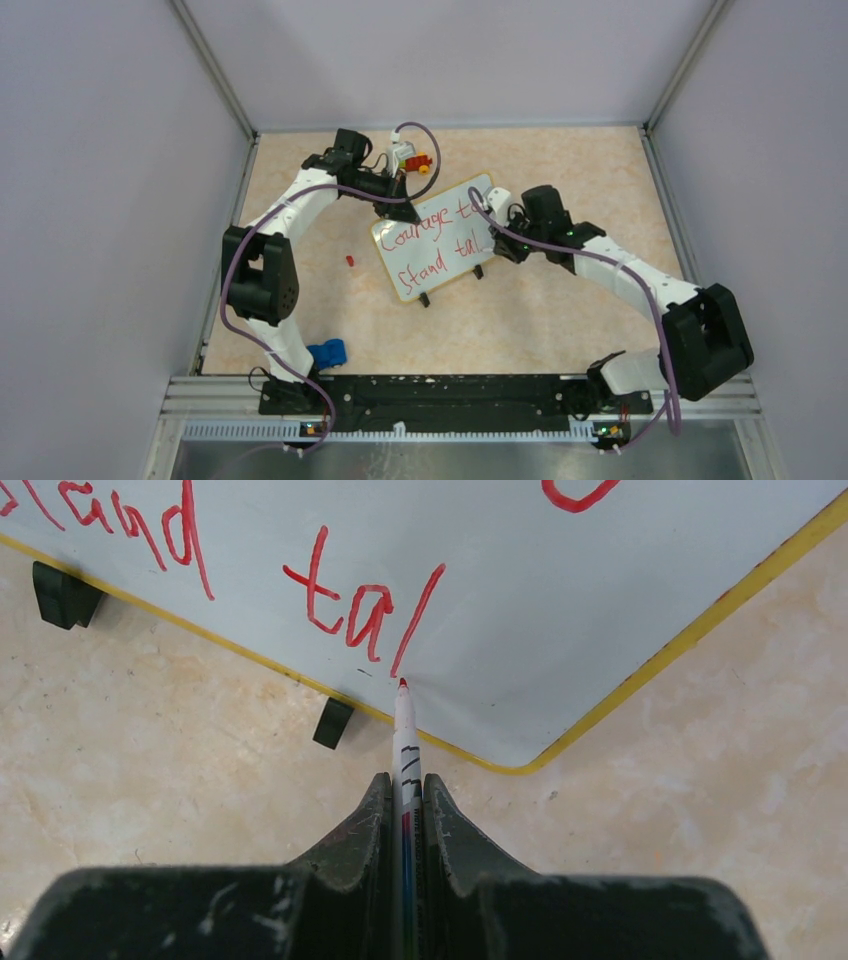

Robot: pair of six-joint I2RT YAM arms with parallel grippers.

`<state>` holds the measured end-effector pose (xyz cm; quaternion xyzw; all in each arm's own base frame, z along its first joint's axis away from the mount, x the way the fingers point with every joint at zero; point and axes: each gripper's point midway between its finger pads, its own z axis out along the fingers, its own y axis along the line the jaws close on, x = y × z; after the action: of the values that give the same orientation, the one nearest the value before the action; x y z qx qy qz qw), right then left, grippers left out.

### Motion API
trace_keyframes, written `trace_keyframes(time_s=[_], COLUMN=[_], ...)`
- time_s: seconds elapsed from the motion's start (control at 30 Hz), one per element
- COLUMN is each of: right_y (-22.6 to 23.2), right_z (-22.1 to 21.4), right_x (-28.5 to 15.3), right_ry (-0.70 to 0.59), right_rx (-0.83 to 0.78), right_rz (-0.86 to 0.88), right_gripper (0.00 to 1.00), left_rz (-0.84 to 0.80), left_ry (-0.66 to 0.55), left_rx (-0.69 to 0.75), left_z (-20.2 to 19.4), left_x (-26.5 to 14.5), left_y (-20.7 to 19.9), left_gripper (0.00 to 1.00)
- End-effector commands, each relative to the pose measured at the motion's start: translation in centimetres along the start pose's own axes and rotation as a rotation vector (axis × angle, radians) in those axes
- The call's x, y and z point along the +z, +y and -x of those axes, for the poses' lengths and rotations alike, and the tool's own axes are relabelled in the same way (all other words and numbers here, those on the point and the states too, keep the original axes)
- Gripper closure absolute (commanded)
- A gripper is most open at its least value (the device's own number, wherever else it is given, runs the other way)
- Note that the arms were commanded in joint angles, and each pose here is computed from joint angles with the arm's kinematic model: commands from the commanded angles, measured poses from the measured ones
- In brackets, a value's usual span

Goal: Write a sentence on the whiteboard

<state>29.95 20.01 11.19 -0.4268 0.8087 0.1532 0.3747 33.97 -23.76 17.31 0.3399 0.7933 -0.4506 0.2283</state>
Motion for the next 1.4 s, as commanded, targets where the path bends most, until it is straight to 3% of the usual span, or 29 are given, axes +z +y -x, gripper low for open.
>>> trace_keyframes(time_s=[0.0, 0.4, 1.0, 1.37], right_y=[-2.3, -3.6, -1.4, -2.9], right_z=[5.2, 7.4, 1.1, 6.6], right_x=[-2.6, -2.4, -1.2, -4.2], right_ry=[-0.116, -0.151, -0.063, -0.136], right_rx=[-0.051, -0.065, -0.030, -0.069], right_rz=[-0.080, -0.108, -0.066, -0.105], right_gripper=[1.00, 1.00, 1.00, 1.00], left_rz=[0.023, 0.025, 0.023, 0.028], left_ry=[0.108, 0.111, 0.118, 0.110], left_rx=[-0.029, -0.026, -0.033, -0.026], left_z=[-3.0, -3.1, -3.5, -3.3], left_x=[0.9, 0.8, 1.1, 0.9], left_y=[0.3, 0.3, 0.6, 0.4], left_gripper=[1.00, 1.00, 1.00, 1.00])
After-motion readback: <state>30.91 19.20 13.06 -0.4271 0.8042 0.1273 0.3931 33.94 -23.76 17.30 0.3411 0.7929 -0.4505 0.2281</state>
